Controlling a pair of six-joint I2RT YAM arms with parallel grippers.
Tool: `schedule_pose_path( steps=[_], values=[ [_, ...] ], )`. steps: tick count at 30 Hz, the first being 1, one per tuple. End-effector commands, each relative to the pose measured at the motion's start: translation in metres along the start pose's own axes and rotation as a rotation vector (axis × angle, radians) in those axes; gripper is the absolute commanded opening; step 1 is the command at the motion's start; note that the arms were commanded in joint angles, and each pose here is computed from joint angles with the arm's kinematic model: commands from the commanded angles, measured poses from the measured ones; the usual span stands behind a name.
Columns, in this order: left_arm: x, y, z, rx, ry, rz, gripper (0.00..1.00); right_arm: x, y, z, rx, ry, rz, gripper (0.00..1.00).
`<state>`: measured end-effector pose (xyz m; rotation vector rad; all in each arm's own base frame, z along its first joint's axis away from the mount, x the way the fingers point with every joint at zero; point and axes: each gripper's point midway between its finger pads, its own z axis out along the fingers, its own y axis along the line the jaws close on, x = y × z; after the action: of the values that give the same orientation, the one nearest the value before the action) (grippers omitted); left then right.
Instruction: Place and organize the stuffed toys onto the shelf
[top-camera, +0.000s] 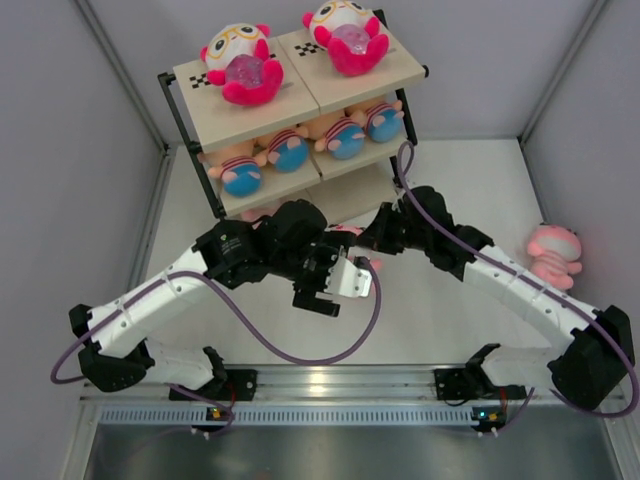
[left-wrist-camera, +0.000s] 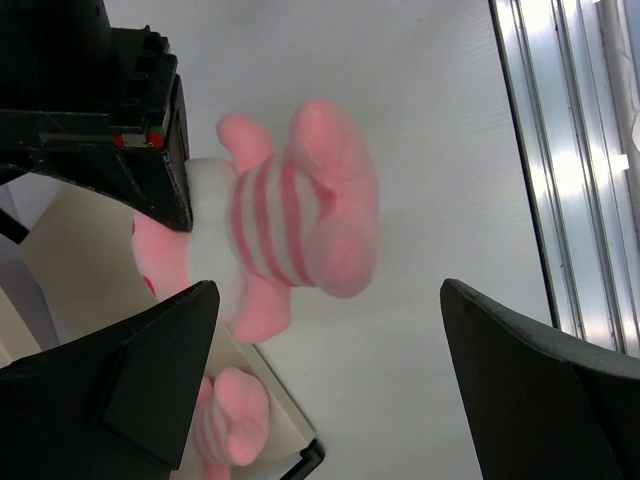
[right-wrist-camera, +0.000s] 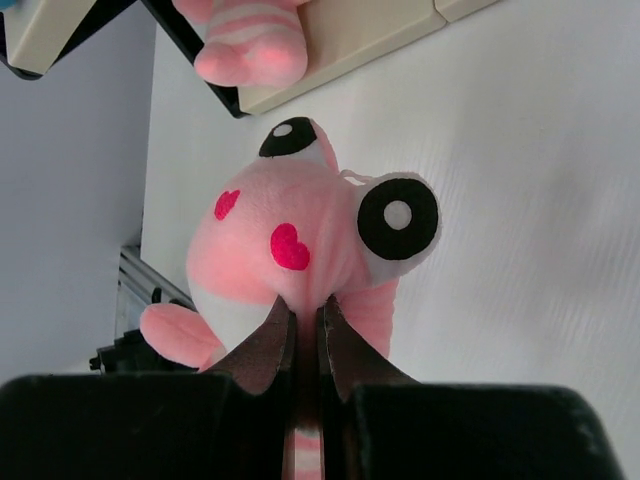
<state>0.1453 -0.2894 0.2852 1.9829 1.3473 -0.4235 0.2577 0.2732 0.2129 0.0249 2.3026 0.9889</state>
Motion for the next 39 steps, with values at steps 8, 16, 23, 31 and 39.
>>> schedule_pose_path(
  steps=[8, 16, 23, 31, 39],
  values=[
    [-0.004, -0.005, 0.018, 0.039, 0.001, 0.042, 0.96, -0.036, 0.064, -0.027, -0.204, -0.104, -0.02, 0.0],
    [0.011, 0.013, 0.03, -0.012, 0.11, 0.081, 0.18, -0.029, 0.078, -0.041, -0.292, -0.085, -0.04, 0.0],
    [0.028, 0.042, 0.048, -0.135, 0.208, 0.096, 0.0, -0.034, 0.031, -0.042, -0.166, -0.093, -0.039, 0.37],
    [0.07, 0.091, 0.097, -0.311, 0.315, 0.105, 0.0, -0.076, -0.101, -0.116, 0.182, -0.367, 0.071, 0.65],
    [0.125, 0.161, 0.105, -0.47, 0.325, 0.064, 0.0, -0.079, -0.119, -0.131, 0.241, -0.375, 0.056, 0.65]
  ],
)
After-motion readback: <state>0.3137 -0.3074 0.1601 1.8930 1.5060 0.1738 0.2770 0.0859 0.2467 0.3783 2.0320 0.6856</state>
